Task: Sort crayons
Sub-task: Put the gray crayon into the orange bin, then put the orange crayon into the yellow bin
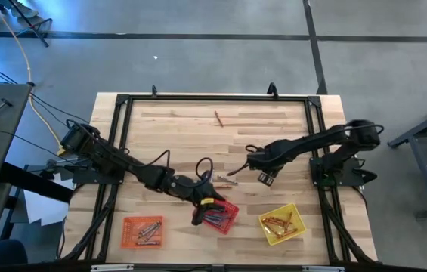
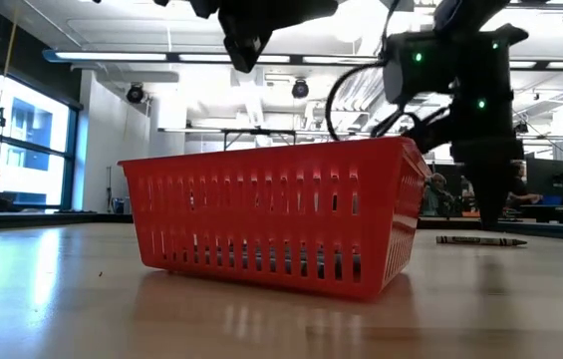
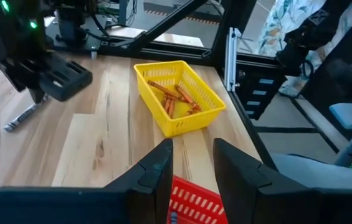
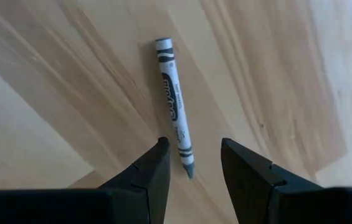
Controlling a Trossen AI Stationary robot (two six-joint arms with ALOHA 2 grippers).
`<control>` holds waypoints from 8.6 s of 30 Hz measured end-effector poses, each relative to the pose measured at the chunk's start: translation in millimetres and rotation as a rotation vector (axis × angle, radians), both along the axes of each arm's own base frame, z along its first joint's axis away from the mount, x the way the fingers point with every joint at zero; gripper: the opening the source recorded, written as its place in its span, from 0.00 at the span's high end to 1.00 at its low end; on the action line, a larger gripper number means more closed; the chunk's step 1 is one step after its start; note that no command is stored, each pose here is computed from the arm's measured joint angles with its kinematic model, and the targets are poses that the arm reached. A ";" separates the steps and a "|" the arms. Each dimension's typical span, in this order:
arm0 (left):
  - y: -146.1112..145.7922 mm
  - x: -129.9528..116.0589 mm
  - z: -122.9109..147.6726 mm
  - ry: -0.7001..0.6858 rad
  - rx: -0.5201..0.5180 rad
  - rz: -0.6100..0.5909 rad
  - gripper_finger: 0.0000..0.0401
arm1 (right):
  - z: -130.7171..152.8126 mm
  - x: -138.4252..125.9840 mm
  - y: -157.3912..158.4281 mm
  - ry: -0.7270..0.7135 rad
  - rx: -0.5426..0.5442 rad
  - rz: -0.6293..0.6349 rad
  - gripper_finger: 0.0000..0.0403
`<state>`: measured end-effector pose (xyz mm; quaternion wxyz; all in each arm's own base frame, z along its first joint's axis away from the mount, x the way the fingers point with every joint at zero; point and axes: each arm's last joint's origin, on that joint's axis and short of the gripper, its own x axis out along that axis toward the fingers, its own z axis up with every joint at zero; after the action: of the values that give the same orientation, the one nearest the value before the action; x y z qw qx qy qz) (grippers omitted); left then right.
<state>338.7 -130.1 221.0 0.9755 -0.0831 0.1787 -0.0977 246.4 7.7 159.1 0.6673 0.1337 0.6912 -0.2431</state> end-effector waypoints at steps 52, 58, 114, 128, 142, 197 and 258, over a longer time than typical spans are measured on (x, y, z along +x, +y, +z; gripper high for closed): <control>-11.3 -24.5 37.7 -0.159 0.322 0.096 0.75 | 119.8 -28.9 16.3 -0.834 -0.225 0.066 1.00; -13.2 -26.1 44.9 -0.238 0.431 0.216 0.75 | 143.0 -28.4 63.2 -1.094 -0.374 0.224 1.00; -9.8 -5.7 36.0 -0.491 0.234 0.040 0.54 | 97.5 54.9 150.8 -1.485 -0.319 0.498 1.00; -9.4 5.7 37.3 -0.496 0.253 0.057 0.79 | 96.5 51.9 155.9 -1.477 -0.311 0.516 1.00; -9.4 5.8 37.3 -0.494 0.253 0.057 0.99 | 95.9 46.2 164.4 -1.466 -0.332 0.520 1.00; -64.5 -172.3 1.4 0.957 -0.522 0.664 0.99 | 76.3 21.9 131.9 -1.044 -0.216 0.407 0.68; -4.7 -120.9 -1.3 0.319 0.072 0.785 0.85 | 44.4 67.3 -78.9 -0.896 -0.183 0.036 0.68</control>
<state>217.8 -134.8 219.7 0.9010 -0.1247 0.2856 0.3017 313.7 -71.3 203.5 0.9136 0.1543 0.3123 -0.2097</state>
